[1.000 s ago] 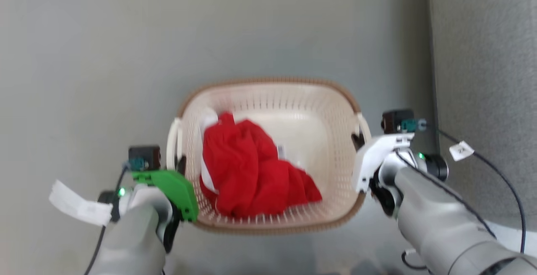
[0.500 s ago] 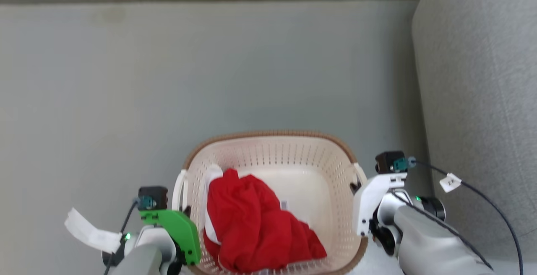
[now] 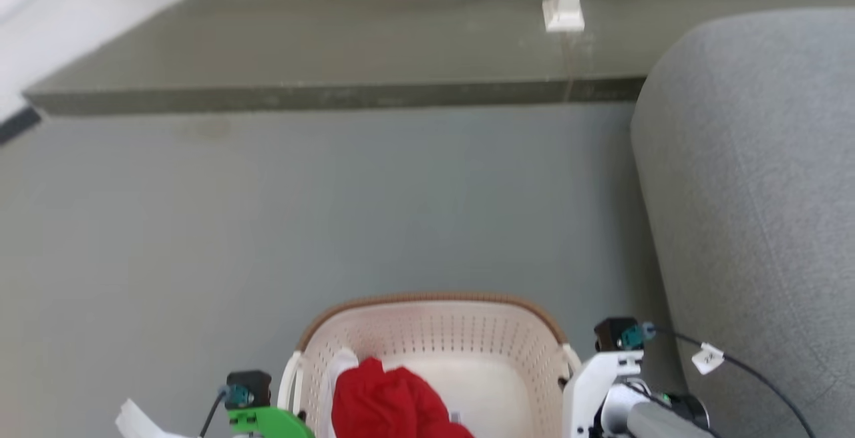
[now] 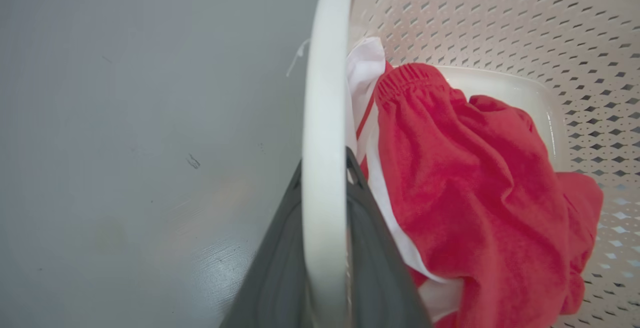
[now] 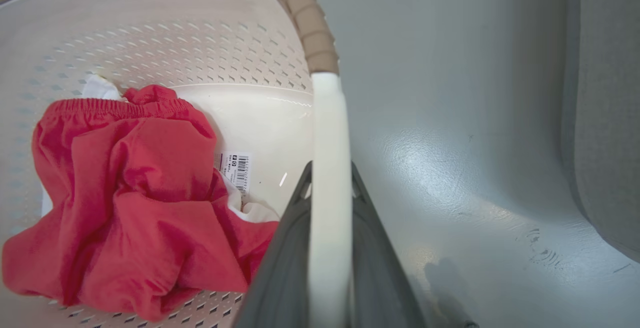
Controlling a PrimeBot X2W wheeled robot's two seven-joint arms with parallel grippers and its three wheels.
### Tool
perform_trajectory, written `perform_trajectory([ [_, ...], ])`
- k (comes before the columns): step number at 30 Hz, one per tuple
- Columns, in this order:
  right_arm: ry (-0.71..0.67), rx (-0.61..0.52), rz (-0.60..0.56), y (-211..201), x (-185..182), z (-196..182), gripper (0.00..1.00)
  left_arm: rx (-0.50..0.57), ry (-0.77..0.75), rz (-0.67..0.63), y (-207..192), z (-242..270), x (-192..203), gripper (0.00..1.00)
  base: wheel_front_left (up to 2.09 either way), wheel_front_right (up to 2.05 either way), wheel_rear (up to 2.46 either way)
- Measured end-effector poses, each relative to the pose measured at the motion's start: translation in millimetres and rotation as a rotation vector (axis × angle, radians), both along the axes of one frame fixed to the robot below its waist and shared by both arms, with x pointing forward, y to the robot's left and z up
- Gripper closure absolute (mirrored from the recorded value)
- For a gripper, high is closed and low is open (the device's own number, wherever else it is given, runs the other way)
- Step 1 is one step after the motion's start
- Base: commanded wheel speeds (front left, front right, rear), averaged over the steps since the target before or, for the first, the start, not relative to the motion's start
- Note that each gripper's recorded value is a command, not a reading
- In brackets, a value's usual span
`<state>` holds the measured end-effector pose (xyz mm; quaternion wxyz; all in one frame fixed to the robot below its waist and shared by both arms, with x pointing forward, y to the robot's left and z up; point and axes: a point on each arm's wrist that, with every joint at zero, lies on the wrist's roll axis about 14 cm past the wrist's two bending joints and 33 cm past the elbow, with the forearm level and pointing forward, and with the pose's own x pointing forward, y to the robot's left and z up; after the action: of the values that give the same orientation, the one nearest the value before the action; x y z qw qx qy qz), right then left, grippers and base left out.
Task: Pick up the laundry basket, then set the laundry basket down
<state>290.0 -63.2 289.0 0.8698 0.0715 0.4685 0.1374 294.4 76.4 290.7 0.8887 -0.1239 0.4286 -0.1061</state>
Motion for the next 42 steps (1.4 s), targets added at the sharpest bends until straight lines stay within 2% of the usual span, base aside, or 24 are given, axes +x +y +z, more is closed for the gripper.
perform_trajectory([
  [13, -0.056, -0.002, -0.012, 0.8, -1.2, 18.3, 1.0, 0.016, -0.068, -0.013, -1.3, 18.4, 2.1, 1.0, 0.0, 0.0, 0.0],
  [42, -0.011, -0.01, -0.031, 0.3, -8.7, 10.2, 1.0, 0.024, -0.022, -0.013, -3.2, 10.7, -2.4, 1.0, 0.0, 0.0, 0.0],
])
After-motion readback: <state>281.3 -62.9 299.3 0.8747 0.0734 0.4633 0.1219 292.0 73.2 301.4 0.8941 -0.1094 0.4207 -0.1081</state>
